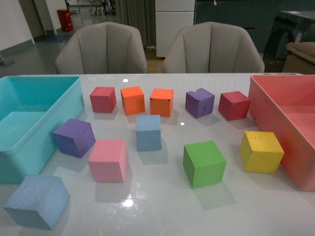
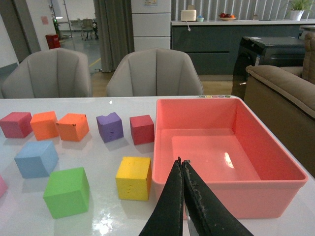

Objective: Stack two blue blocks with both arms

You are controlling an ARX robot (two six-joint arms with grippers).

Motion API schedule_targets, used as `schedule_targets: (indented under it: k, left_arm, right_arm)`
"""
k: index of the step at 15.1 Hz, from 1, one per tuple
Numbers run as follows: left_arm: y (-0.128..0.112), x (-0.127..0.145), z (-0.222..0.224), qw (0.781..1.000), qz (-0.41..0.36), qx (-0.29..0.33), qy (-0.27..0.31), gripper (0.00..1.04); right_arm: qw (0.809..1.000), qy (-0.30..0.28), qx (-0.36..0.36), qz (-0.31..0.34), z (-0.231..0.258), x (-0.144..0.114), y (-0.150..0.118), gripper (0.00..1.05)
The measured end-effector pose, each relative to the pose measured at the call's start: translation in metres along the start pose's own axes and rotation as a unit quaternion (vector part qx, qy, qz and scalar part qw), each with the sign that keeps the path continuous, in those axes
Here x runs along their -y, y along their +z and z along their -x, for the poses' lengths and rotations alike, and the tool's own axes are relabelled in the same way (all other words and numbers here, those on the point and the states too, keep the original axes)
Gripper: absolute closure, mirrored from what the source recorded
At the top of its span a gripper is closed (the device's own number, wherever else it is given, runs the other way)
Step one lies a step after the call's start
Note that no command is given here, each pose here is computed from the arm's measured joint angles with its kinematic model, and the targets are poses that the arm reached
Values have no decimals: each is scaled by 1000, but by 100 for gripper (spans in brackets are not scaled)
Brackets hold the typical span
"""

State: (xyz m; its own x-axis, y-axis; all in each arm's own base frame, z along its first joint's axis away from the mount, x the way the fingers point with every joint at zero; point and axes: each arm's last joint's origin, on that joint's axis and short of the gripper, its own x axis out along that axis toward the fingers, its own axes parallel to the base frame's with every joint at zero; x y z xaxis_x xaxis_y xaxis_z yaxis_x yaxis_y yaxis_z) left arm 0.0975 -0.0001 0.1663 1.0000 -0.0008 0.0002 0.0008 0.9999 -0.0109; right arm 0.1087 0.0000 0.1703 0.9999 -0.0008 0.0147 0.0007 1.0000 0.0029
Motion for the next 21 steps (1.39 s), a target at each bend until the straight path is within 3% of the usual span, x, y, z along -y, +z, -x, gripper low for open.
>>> schedule_targets:
  k: [3,4,11,12,14,17,19,21]
  left_arm:
    - [0,0,0,1000,0,0,0,7]
    - [0,0,0,1000,0,0,0,7]
    - [0,0,0,1000,0,0,0,7]
    - [0,0,0,1000,0,0,0,7]
    - [0,0,0,1000,0,0,0,7]
    - [0,0,0,1000,0,0,0,7]
    - [0,0,0,1000,0,0,0,7]
    - [2,-2,-1,990,34,-123,-57,7]
  right_arm:
    - [1000,0,-28,0,8,0,-6,103]
    - [1000,1,5,0,12,0,-1,103]
    - [1000,0,-5,0,12,0,-3,103]
    - [1000,0,-5,0,12,0,-3,96]
    - [1000,0,-5,0,12,0,-3,65]
    - [1000,0,-5,0,12,0,-3,38]
    - [1000,0,-5,0,12,0,-3,10]
    - [1000,1,-5,0,12,0,-3,7]
